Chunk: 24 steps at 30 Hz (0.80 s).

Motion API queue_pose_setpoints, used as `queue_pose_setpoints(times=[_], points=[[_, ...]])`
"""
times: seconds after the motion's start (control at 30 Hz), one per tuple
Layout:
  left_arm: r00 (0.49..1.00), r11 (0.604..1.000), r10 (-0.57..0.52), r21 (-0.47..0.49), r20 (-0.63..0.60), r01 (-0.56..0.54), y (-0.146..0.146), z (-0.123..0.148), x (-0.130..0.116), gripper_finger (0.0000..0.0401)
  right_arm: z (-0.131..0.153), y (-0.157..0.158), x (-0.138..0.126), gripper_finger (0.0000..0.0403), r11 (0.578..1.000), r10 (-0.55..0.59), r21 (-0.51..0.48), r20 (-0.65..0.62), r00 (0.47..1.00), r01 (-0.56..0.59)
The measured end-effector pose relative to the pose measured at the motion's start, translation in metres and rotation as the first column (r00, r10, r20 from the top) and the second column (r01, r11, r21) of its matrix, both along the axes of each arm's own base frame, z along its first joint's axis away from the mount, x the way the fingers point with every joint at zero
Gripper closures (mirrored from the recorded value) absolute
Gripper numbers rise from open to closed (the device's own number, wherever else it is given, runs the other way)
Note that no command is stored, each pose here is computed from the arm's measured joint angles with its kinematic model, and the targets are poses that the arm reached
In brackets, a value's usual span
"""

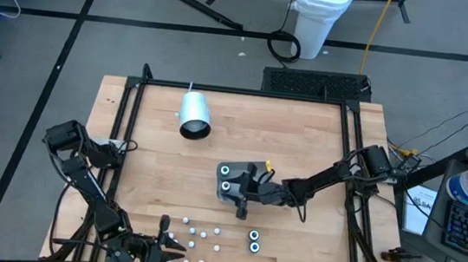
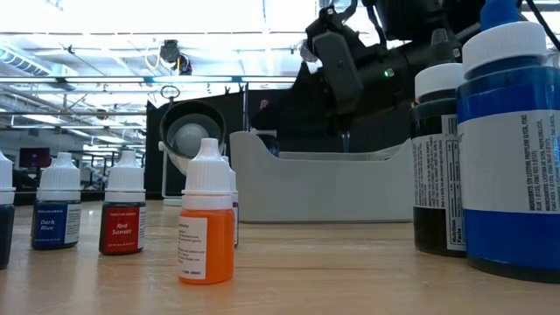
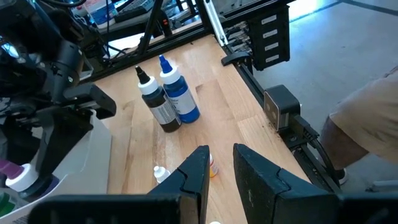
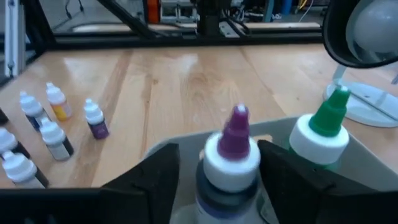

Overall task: Pick & Place food coloring
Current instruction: Put the large violet food coloring bottle into the white bin, then adjust the white bin

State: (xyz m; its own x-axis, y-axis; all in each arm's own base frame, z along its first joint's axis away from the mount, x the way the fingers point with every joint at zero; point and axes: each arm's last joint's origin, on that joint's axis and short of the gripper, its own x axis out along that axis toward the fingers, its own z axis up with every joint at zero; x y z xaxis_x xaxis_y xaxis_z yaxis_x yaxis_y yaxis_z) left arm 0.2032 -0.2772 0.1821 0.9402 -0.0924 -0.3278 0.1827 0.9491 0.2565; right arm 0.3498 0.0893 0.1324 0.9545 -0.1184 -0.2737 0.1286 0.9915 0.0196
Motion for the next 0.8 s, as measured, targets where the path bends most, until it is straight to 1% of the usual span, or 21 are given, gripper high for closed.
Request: queue_pose_setpoints(times=[0.17, 0.3, 0.37, 0.43, 0.57, 0.67, 0.73, 0.8], points=[[1.0, 1.0, 0.003, -0.007, -0.001, -0.003, 0.0, 0.0, 0.0, 0.0323, 0.003, 0.006, -0.001, 0.0165, 1.0, 0.021, -0.017, 0.03, 0.999, -0.021], [1.0, 1.0, 0.004, -0.007, 0.0, -0.004, 0.0, 0.0, 0.0, 0.0323, 0.005, 0.007, -0.002, 0.0154, 0.999, 0.033, -0.035, 0.017, 0.999, -0.032], [1.0, 1.0, 0.004, -0.006, -0.001, -0.004, 0.0, 0.0, 0.0, 0.0323, 0.011, 0.008, -0.005, 0.0152, 0.997, 0.042, -0.065, -0.004, 0.999, -0.043], [1.0, 1.0, 0.007, -0.011, -0.004, -0.007, 0.0, 0.0, 0.0, 0.0323, 0.025, 0.01, -0.01, 0.0152, 0.993, 0.059, -0.104, -0.013, 0.998, -0.06], [1.0, 1.0, 0.005, 0.001, -0.005, -0.005, 0.0, -0.001, 0.0, 0.0323, 0.061, 0.01, -0.024, 0.0157, 0.98, 0.093, -0.175, -0.001, 0.996, -0.091], [1.0, 1.0, 0.005, 0.025, -0.003, -0.005, 0.002, -0.001, 0.003, 0.0323, 0.085, 0.008, -0.04, 0.0165, 0.963, 0.117, -0.241, -0.037, 0.992, -0.122], [1.0, 0.998, 0.005, 0.06, -0.001, -0.005, 0.005, -0.001, 0.006, 0.0323, 0.096, 0.006, -0.052, 0.0176, 0.952, 0.127, -0.268, -0.084, 0.988, -0.145], [1.0, 0.991, 0.002, 0.131, -0.009, -0.001, 0.009, -0.002, 0.01, 0.0323, 0.104, 0.003, -0.064, 0.0195, 0.946, 0.131, -0.28, -0.134, 0.982, -0.164]])
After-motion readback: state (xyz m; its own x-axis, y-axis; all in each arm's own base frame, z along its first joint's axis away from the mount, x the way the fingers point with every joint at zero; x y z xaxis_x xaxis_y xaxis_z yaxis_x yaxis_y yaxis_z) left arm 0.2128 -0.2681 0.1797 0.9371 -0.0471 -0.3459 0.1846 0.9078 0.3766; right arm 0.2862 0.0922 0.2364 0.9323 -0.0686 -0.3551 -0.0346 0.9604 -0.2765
